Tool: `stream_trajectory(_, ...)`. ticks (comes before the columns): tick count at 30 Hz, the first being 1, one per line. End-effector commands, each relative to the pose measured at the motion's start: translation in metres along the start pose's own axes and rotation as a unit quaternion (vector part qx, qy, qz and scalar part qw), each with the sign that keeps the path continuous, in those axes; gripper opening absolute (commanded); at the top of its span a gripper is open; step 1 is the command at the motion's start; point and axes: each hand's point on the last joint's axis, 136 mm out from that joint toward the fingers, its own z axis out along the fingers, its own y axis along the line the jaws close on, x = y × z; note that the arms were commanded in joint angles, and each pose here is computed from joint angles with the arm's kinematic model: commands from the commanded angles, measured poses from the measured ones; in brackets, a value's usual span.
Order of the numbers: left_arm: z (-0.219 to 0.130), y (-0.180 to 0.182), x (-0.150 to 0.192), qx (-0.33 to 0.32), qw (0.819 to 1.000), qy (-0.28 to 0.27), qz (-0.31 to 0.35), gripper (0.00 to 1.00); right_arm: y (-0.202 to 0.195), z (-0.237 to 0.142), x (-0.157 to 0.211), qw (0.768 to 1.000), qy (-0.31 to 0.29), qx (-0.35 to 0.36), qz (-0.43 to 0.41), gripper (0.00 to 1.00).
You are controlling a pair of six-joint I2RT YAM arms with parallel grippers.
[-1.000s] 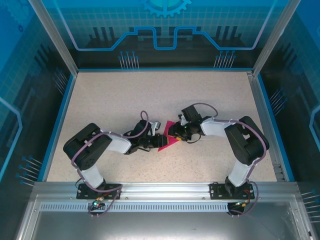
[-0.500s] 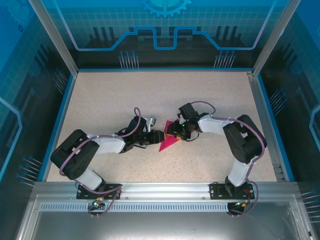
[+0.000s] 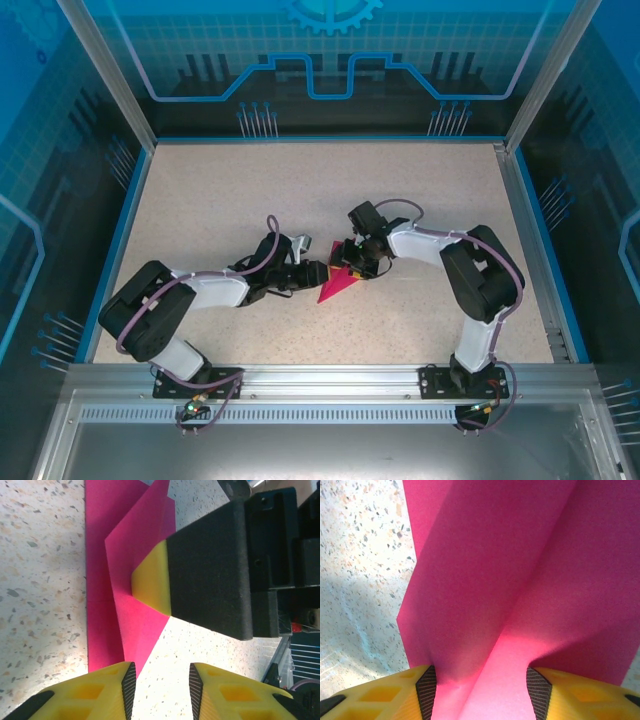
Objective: Fold a paper plane with a square sheet of paper (pick it up from the middle)
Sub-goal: Fourth fold the wing at the center of the table.
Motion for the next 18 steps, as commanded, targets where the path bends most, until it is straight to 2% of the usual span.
stream_trajectory(1,0.000,-0.006,0.004,0.023,1.000,0.014,-0.008,0.35,-0.056,0.017,0.021,0.992,0.029,0.111,0.047,0.56)
stream_trajectory(7,0.007,-0.011,0.012,0.024,0.998,0.062,-0.008,0.33,-0.064,0.023,0.026,0.989,0.044,0.126,0.069,0.55)
stream_trajectory(18,0.021,-0.010,0.013,0.017,0.996,0.084,-0.011,0.29,-0.071,0.028,0.031,0.985,0.059,0.142,0.084,0.58)
